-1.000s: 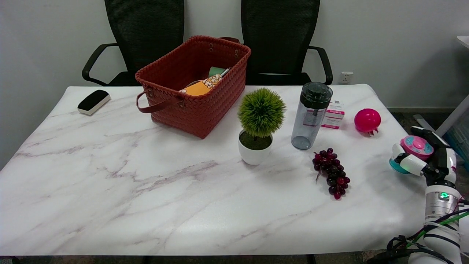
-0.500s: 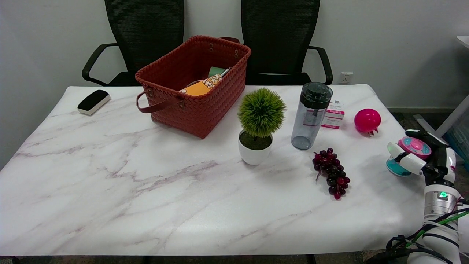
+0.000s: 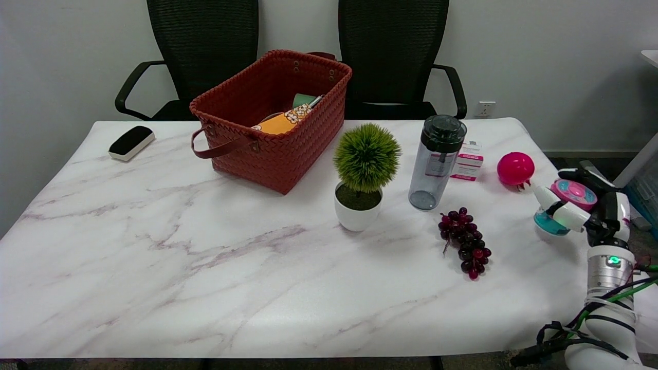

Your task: Pick up the pink gum jar.

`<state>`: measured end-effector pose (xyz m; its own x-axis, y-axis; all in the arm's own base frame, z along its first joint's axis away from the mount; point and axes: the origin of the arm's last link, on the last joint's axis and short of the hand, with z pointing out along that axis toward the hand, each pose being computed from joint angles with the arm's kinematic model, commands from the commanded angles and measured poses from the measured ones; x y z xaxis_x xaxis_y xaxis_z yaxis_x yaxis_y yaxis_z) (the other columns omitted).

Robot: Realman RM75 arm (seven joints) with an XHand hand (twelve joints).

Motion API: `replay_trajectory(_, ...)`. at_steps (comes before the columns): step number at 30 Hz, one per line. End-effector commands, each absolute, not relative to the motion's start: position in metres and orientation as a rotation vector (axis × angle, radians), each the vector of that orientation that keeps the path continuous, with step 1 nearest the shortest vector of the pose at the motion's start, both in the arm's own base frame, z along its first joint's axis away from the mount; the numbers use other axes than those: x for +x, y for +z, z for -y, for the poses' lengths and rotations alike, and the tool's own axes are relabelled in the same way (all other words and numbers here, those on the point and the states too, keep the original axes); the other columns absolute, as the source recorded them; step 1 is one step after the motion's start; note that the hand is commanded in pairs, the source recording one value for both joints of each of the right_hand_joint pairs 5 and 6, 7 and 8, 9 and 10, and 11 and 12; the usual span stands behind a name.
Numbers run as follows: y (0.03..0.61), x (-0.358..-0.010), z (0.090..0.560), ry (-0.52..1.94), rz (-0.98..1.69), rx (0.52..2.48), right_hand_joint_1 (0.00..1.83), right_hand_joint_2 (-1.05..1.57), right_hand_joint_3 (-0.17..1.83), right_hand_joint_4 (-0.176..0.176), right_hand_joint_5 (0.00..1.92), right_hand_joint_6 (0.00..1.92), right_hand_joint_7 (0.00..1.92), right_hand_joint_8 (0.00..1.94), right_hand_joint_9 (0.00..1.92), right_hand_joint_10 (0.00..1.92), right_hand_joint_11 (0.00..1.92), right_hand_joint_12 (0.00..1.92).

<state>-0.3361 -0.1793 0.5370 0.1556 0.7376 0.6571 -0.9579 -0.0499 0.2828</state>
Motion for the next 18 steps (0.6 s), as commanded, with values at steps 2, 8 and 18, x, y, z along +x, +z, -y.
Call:
replay_trajectory(2, 0.525, -0.287, 0.22, 1.51, 0.298, 0.985, 1.36, 0.88, 0.53, 0.0, 0.9, 0.9, 1.24, 1.24, 1.21, 1.21, 0.98, 0.98)
replay_trajectory(8, 0.519, -0.265, 0.24, 1.523, 0.317, 1.059, 1.36, 0.89, 0.52, 0.0, 0.9, 0.9, 1.25, 1.25, 1.21, 1.21, 0.98, 0.98)
replay_trajectory(18, 0.508, -0.225, 0.283, 1.509, 0.367, 1.184, 1.35, 0.92, 0.52, 0.0, 0.91, 0.91, 1.25, 1.25, 1.22, 1.22, 0.99, 0.99)
